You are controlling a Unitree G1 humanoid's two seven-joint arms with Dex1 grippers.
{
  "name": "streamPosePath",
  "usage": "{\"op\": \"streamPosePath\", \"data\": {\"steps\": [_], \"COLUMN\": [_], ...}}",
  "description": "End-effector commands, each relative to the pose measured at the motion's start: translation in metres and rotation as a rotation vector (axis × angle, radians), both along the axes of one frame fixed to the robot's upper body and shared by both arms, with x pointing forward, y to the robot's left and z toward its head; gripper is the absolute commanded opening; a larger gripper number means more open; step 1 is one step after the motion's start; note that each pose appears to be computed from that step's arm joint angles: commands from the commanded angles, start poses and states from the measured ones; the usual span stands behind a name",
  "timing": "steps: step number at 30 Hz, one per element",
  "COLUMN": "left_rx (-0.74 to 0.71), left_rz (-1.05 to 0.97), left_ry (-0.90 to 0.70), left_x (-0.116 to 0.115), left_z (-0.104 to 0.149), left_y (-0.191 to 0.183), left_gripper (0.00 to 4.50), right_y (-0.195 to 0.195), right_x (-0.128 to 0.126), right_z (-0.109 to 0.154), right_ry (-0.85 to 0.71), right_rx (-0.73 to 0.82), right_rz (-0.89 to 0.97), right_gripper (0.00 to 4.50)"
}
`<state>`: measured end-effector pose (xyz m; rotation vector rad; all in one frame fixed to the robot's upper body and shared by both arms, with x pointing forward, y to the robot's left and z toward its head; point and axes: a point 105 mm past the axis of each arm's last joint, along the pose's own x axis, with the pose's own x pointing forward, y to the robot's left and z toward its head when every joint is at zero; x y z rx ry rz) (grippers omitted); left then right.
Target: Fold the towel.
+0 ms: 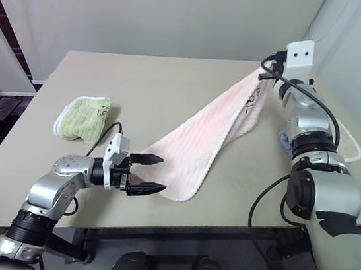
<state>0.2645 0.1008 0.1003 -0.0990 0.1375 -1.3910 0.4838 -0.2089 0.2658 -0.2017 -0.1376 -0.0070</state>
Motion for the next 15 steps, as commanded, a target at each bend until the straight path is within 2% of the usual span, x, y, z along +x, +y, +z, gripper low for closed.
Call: {"op": "streamPosePath", "data": {"steps": [1,9,15], "left_rx": [-0.022,0.053,0.021], "left_rz": [-0.027,-0.059,-0.117], "left_ry": [-0.001,0.004,0.040], "left_x": [0.004,0.025,0.032], "left_z": [0.004,-0.019,-0.024], "left_y": [-0.013,-0.057,-0.087], "left_gripper": [4.50,4.50,4.50], "right_y": [0.015,0.048,0.058], "right_x": [-0.004,-0.013,-0.015], "right_z": [0.051,0.083,0.080], "right_ry": [-0.127,-0.191,-0.186], "right_rx": [0.034,0.024,0.000], "right_rz": [0.039,0.112,0.126], "right_gripper": [0.02,0.02,0.02]}}
